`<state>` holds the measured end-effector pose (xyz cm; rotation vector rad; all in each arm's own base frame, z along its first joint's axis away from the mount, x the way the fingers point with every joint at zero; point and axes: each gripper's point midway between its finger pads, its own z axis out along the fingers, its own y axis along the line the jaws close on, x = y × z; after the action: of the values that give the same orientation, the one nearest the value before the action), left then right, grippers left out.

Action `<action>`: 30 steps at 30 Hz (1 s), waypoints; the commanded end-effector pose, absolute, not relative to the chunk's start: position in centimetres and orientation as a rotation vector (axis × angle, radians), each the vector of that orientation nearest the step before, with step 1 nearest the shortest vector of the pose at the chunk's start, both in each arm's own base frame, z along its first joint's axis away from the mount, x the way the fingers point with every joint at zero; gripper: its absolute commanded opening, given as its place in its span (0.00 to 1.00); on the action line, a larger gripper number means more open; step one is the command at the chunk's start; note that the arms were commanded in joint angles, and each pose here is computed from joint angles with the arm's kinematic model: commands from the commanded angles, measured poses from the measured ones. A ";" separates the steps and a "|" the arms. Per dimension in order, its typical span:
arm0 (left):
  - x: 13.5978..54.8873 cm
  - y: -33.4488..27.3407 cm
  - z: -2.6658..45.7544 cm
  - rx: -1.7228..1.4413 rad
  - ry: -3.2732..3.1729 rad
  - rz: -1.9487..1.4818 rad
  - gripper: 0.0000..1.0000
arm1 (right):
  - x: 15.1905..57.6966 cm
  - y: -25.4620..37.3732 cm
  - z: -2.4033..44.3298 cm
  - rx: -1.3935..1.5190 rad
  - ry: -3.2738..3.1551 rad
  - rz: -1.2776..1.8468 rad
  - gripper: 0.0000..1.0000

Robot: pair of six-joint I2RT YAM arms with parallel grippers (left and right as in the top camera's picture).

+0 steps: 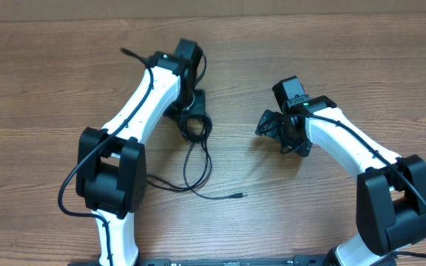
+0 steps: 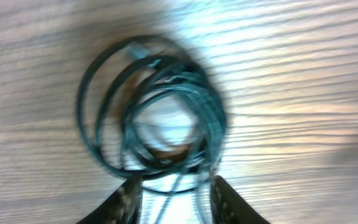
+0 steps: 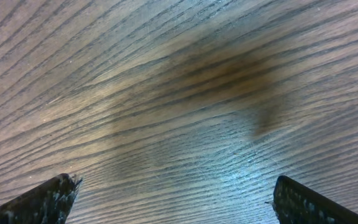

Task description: Untangle cables

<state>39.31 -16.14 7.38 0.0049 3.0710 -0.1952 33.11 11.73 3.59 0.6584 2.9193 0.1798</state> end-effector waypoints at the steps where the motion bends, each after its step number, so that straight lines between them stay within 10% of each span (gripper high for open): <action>1: 38.4 -19.6 9.5 0.094 3.070 -0.403 0.51 | 33.6 11.6 4.7 0.660 2.879 0.189 1.00; 4: 36.7 -20.4 8.7 0.167 3.116 -0.378 0.45 | 33.6 11.6 4.7 0.660 2.879 0.189 1.00; 7: 34.9 -20.7 7.5 0.216 3.166 -0.329 0.04 | 33.6 11.6 4.7 0.660 2.879 0.189 1.00; 30: 30.8 -9.9 2.0 0.141 3.243 0.491 0.28 | 33.6 11.6 4.7 0.660 2.879 0.189 1.00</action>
<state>29.31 -12.70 1.26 0.2051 3.3262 0.3030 33.10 11.72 3.59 0.6590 2.9195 0.1795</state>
